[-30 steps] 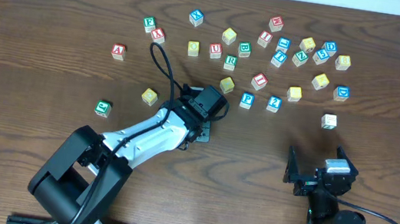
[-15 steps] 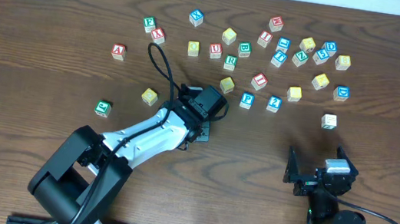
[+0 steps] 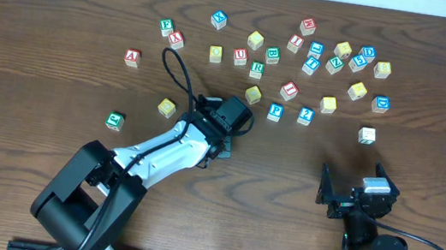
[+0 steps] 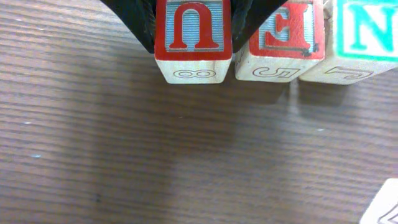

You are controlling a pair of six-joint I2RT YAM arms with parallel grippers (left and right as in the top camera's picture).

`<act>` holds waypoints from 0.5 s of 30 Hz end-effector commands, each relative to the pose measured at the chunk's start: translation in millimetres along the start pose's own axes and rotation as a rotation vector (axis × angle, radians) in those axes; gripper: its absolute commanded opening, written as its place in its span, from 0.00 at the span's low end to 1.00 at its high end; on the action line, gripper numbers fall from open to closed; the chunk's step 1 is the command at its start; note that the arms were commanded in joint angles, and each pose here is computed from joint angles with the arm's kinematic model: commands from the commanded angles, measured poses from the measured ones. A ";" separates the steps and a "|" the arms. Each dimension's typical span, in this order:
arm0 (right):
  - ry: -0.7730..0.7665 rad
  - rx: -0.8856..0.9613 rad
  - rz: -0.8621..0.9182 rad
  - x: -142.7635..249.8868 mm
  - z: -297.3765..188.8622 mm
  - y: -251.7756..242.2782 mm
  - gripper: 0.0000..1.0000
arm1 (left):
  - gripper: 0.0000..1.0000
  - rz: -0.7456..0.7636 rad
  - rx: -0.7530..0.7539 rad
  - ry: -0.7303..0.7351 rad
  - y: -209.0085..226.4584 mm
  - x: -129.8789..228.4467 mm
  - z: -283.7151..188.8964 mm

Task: Spell out NEURIPS
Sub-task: 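Lower the red U block to the right of the E block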

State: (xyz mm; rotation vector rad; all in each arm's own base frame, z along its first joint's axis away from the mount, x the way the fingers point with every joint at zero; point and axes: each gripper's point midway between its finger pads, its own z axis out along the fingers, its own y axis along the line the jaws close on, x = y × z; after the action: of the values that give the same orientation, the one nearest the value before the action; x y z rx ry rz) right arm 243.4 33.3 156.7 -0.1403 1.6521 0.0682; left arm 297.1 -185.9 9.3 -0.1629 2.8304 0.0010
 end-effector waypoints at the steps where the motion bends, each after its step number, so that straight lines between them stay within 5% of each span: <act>1: 0.000 0.012 -0.011 0.9 -0.1 -2.8 0.99 | 0.08 -0.010 -0.081 0.030 22.0 12.8 10.3; 15: 0.000 0.012 -0.011 0.9 -0.1 -2.8 0.99 | 0.08 0.001 -0.063 0.039 18.8 14.0 10.5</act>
State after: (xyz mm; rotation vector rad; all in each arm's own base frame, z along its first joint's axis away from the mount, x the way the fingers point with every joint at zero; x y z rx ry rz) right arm 243.4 33.3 156.7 -0.1403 1.6521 0.0682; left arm 297.3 -183.3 9.6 -0.1689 2.8254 0.0182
